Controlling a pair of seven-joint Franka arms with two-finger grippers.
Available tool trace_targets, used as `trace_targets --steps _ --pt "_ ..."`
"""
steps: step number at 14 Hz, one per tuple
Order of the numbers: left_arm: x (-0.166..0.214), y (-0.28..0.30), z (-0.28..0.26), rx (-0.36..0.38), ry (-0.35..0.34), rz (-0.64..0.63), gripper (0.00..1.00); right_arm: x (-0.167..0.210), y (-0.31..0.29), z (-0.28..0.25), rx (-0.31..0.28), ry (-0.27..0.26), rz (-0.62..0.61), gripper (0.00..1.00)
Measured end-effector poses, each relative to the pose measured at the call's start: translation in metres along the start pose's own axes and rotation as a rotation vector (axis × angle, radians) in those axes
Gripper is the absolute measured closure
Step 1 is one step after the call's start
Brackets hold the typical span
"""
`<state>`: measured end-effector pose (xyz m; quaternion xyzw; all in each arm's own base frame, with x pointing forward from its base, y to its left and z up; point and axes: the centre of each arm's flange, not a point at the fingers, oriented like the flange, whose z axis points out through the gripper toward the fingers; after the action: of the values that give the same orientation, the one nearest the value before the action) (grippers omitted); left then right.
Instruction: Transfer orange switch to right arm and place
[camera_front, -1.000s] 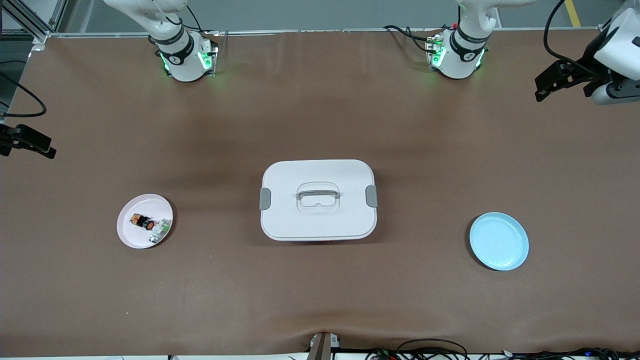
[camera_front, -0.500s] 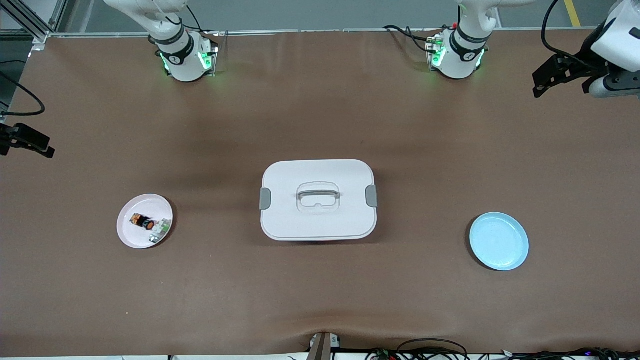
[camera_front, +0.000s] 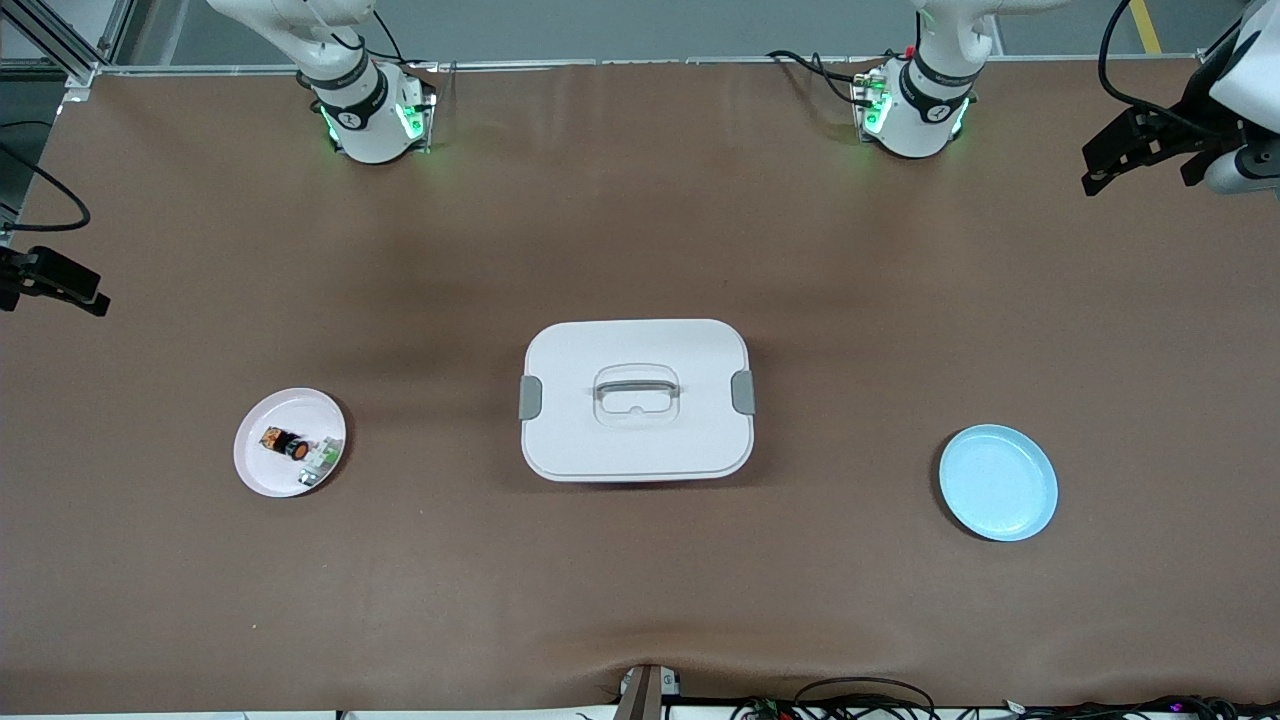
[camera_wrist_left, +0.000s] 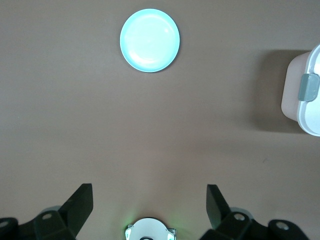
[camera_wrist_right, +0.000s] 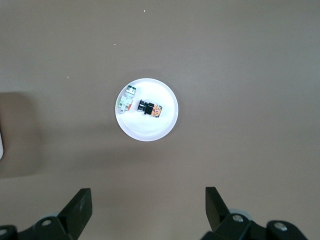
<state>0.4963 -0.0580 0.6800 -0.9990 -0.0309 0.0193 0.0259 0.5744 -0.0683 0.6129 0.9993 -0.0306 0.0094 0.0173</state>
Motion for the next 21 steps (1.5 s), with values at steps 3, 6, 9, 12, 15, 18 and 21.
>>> trace_targets --steps 3,6,9,12,15,18,21 --pt "0.001 -0.001 -0.002 -0.007 0.003 0.008 0.0 0.0 0.0 0.0 0.0 0.0 0.0 0.0" --pt "0.003 -0.001 -0.002 -0.008 0.003 0.014 0.0 0.0 0.0 0.0 0.0 0.0 0.0 0.0" --pt "0.003 -0.001 -0.001 -0.009 0.003 0.018 0.0 0.0 0.0 0.0 0.0 0.0 0.0 0.0" --pt "0.003 -0.002 -0.002 -0.009 0.003 0.019 0.0 0.0 0.0 0.0 0.0 0.0 0.0 0.0" --pt "0.005 -0.008 0.0 -0.015 0.0 0.01 0.0 0.0 0.0 0.0 0.0 0.001 0.0 0.0" --pt "0.006 -0.014 0.0 -0.02 -0.002 0.012 0.0 0.0 0.0 0.0 0.0 0.001 0.0 0.0" --pt "0.007 -0.019 0.0 -0.021 -0.002 0.011 0.0 0.0 0.0 0.0 0.0 0.001 0.0 0.0"
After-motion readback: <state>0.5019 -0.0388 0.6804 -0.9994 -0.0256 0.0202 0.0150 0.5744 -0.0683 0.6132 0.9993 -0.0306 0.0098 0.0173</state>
